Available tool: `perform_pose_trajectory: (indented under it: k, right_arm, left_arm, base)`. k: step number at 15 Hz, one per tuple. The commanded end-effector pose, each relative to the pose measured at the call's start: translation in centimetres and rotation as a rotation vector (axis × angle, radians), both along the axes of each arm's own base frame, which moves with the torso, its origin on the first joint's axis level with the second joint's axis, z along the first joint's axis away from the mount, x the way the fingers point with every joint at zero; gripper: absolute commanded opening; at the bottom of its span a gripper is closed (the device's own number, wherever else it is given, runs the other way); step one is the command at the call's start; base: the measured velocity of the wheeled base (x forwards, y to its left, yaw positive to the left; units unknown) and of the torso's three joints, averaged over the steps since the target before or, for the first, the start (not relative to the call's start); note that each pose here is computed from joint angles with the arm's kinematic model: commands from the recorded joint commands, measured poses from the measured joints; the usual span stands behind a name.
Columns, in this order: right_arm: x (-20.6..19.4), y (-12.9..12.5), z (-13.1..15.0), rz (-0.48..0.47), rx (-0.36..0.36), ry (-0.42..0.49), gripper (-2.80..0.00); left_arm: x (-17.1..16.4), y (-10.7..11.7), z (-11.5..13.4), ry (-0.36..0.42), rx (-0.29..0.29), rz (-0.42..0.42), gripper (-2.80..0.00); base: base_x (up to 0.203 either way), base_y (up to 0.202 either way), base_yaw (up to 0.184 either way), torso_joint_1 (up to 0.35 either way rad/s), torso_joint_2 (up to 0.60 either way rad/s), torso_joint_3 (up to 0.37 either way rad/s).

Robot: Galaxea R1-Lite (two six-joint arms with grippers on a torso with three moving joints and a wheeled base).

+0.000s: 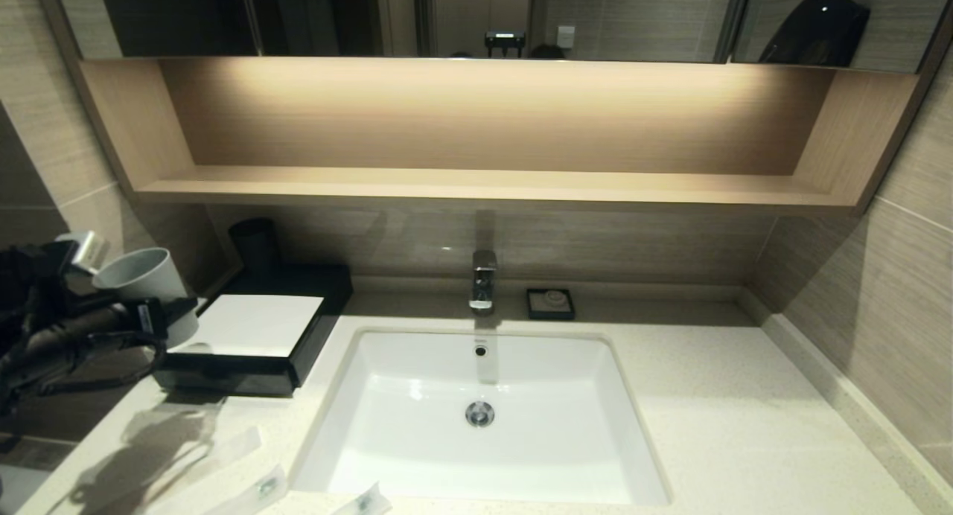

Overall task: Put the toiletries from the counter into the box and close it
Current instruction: Place the cup on the storage box

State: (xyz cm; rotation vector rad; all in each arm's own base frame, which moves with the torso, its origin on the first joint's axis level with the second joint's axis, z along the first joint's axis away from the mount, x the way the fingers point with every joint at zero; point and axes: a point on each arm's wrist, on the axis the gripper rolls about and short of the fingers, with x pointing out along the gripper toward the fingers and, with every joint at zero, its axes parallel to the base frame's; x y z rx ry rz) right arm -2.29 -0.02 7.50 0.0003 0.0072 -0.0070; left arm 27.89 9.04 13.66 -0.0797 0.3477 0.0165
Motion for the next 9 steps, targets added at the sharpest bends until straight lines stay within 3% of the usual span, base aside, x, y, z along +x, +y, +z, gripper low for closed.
perform_pose_trajectory:
  k: [1,5,9]
  right_arm:
    - [0.0,0.0,0.0,-0.001,0.000,0.000,-2.80]
    - [0.0,0.0,0.0,-0.001,0.000,0.000,-2.80]
    - [0.0,0.0,0.0,-0.001,0.000,0.000,-2.80]
  left_arm:
    - [1.8,-1.3,-0.7,0.018,0.009,-0.030,-2.80]
    - [4.4,-3.7,-1.4,0.052,0.024,-0.068,-2.80]
    - [6.8,-3.6,-1.8,0.074,0.033,-0.052,-2.80]
  base:
    - [0.000,0.000,0.000,0.000,0.00,0.000]
    - [0.000,0.000,0.000,0.000,0.00,0.000]
    - [0.000,0.000,0.000,0.000,0.00,0.000]
